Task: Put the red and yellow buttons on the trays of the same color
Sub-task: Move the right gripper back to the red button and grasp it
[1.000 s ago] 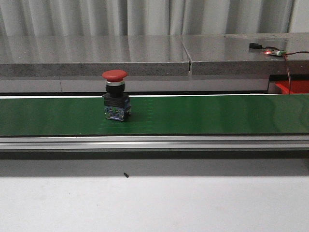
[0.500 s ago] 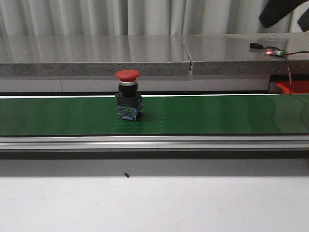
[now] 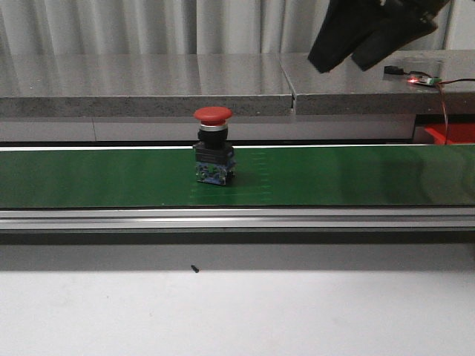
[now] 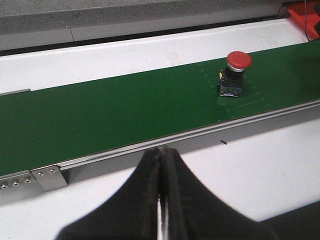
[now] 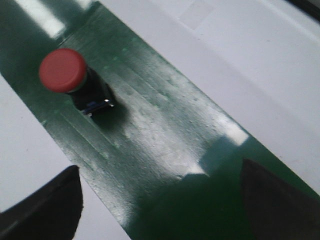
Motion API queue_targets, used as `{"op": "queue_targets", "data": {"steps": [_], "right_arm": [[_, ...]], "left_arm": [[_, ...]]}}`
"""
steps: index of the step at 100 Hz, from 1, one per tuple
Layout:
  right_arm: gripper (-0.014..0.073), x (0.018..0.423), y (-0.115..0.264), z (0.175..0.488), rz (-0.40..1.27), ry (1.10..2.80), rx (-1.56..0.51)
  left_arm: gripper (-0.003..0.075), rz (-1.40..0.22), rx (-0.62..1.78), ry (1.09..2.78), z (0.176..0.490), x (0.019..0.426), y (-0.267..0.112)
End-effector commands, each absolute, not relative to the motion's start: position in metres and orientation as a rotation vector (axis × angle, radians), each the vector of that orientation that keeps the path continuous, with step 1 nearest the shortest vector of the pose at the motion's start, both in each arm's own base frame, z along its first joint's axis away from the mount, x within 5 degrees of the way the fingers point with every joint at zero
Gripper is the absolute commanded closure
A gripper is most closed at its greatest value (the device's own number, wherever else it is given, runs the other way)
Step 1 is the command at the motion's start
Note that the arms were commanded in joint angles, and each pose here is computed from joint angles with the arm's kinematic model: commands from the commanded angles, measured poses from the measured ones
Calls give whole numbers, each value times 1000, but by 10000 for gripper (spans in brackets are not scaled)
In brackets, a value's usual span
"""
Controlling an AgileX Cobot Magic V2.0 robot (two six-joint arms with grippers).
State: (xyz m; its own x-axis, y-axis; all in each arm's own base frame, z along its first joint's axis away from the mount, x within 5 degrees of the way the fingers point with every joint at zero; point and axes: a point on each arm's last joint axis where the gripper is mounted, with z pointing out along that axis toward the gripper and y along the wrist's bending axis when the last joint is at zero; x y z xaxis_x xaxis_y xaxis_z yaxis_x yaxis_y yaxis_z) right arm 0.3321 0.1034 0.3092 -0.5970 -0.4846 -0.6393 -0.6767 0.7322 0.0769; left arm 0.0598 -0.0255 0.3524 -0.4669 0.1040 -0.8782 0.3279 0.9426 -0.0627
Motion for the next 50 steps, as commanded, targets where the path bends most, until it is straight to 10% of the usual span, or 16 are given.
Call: {"op": "queue_targets", "data": {"steps": [1, 50], "right_arm": [[-40, 329, 116, 327, 421, 2232, -956], [-40, 340, 174, 294, 387, 2096, -1158]], "left_arm": [[739, -298, 286, 1973, 365, 62, -27], [739, -298, 286, 1973, 365, 62, -27]]}}
